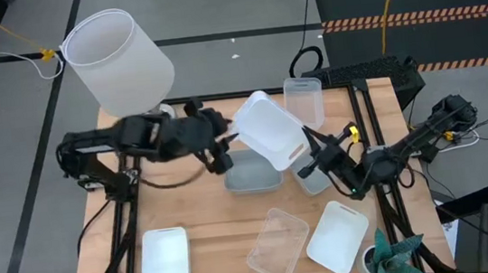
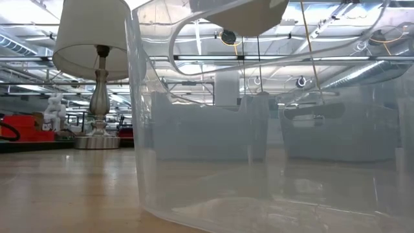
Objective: Stack baskets by color
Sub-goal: Stack the top white bin on the bottom left white bin
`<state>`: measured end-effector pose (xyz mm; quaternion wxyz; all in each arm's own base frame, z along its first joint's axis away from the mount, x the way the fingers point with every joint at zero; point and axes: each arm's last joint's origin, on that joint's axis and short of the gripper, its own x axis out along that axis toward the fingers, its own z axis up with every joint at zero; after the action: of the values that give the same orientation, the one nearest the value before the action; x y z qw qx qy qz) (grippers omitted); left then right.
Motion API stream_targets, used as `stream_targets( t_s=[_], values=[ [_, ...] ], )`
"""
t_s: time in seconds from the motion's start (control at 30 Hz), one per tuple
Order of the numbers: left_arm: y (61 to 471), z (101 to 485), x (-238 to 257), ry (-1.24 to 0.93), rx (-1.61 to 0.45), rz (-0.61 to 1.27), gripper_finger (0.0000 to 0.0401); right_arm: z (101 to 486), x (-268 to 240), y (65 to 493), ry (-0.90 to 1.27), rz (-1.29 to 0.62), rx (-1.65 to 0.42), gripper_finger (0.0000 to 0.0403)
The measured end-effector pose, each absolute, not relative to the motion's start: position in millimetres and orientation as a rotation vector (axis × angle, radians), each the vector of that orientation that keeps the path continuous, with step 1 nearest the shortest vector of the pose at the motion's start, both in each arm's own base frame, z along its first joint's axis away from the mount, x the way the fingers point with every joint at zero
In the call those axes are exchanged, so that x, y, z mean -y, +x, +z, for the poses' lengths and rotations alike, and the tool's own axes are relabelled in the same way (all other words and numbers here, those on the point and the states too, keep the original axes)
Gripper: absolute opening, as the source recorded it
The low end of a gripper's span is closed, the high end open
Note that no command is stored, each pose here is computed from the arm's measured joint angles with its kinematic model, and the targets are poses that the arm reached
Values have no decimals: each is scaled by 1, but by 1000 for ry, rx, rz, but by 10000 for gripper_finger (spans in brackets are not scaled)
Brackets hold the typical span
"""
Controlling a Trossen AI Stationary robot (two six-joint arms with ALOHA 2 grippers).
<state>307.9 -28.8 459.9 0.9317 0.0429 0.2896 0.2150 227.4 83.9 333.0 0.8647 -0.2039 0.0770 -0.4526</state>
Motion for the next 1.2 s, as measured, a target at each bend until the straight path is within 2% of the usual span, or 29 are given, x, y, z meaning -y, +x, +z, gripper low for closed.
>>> stream_targets(
  t_s=[0.3,0.8,0.9,1.2],
  values=[
    [315,427,35,240,-636,663,170,329,-80,230,-431,-963,-179,3],
    [326,432,26,169,-559,664,168,328,-81,232,-399,-937,-146,4],
    [327,429,22,173,-576,670,148,328,-81,232,-404,-938,-149,4],
    [327,429,22,159,-587,615,55,327,-79,233,-411,-941,-156,4]
  ],
)
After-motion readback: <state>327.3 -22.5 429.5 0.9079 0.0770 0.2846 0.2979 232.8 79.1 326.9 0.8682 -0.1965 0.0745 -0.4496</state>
